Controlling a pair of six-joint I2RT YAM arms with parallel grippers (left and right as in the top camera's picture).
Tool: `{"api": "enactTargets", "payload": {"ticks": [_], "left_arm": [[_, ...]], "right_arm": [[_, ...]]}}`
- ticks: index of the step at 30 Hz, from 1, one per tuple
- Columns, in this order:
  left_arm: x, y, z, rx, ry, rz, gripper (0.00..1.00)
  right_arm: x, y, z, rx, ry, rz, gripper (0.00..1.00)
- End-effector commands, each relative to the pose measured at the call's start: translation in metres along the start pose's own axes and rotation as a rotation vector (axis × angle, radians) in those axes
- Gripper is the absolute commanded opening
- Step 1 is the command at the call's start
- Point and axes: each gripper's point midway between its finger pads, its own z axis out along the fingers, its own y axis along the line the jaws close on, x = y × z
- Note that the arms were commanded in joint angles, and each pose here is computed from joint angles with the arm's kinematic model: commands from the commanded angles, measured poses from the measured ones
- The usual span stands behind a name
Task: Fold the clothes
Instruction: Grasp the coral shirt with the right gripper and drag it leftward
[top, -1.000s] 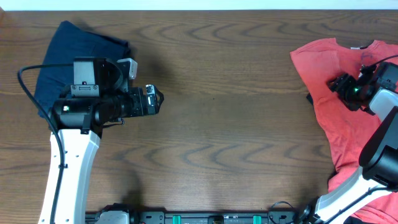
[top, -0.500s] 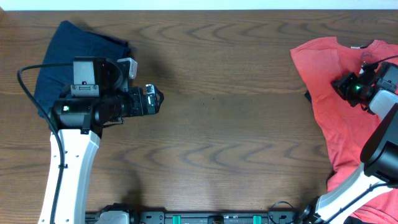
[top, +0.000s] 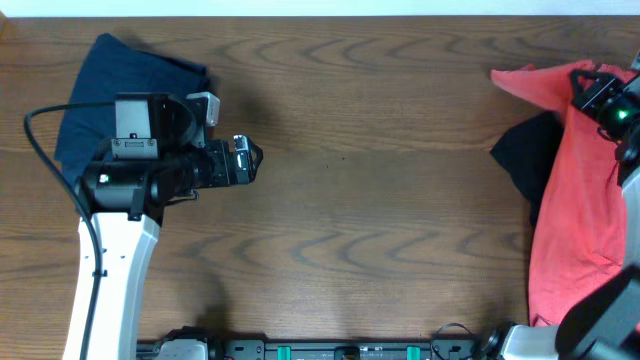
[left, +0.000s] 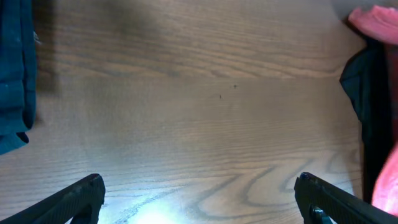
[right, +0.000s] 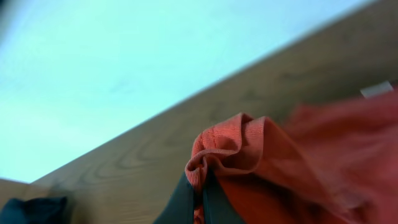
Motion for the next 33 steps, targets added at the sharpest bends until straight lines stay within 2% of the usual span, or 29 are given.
{"api": "enactTargets", "payload": {"ticks": [1, 4, 7, 10, 14, 16, 17, 19, 21, 23, 28, 33], "left_arm": [[-0.014, -0.015, -0.022, 0.025, -0.078, 0.036, 0.98], [-0.021, -0.023, -0.037, 0.032, -0.13, 0.059, 0.98], [-0.03, -0.032, -0.06, 0.039, -0.201, 0.086, 0.98], [-0.039, -0.04, -0.088, 0.04, -0.287, 0.11, 0.98], [-0.047, -0.045, -0.121, 0.028, -0.39, 0.127, 0.98], [-0.05, -0.045, -0.139, 0.01, -0.444, 0.129, 0.98], [-0.05, -0.043, -0.144, -0.004, -0.463, 0.128, 0.98], [-0.051, -0.04, -0.156, -0.036, -0.501, 0.125, 0.98], [-0.05, -0.039, -0.163, -0.05, -0.525, 0.127, 0.98], [-0.048, -0.04, -0.163, -0.048, -0.525, 0.127, 0.98], [-0.045, -0.042, -0.138, -0.002, -0.419, 0.115, 0.98], [-0.041, -0.052, -0.072, 0.06, -0.197, 0.167, 0.98]], "right_arm": [[-0.009, 0.054, -0.016, -0.103, -0.032, -0.083, 0.01], [-0.009, 0.107, -0.03, -0.202, -0.054, -0.137, 0.01], [0.01, 0.164, -0.038, -0.323, -0.02, -0.182, 0.02], [0.057, 0.231, -0.042, -0.476, 0.09, -0.236, 0.02], [0.146, 0.299, -0.049, -0.627, 0.322, -0.271, 0.04], [0.194, 0.326, -0.057, -0.674, 0.44, -0.299, 0.11], [0.209, 0.334, -0.062, -0.69, 0.47, -0.317, 0.19], [0.231, 0.346, -0.068, -0.701, 0.499, -0.364, 0.47], [0.231, 0.344, -0.066, -0.661, 0.475, -0.38, 0.65], [0.216, 0.336, -0.062, -0.608, 0.421, -0.378, 0.73], [0.168, 0.311, -0.062, -0.526, 0.293, -0.354, 0.74], [0.131, 0.264, -0.062, -0.376, 0.232, -0.294, 0.71]]}}
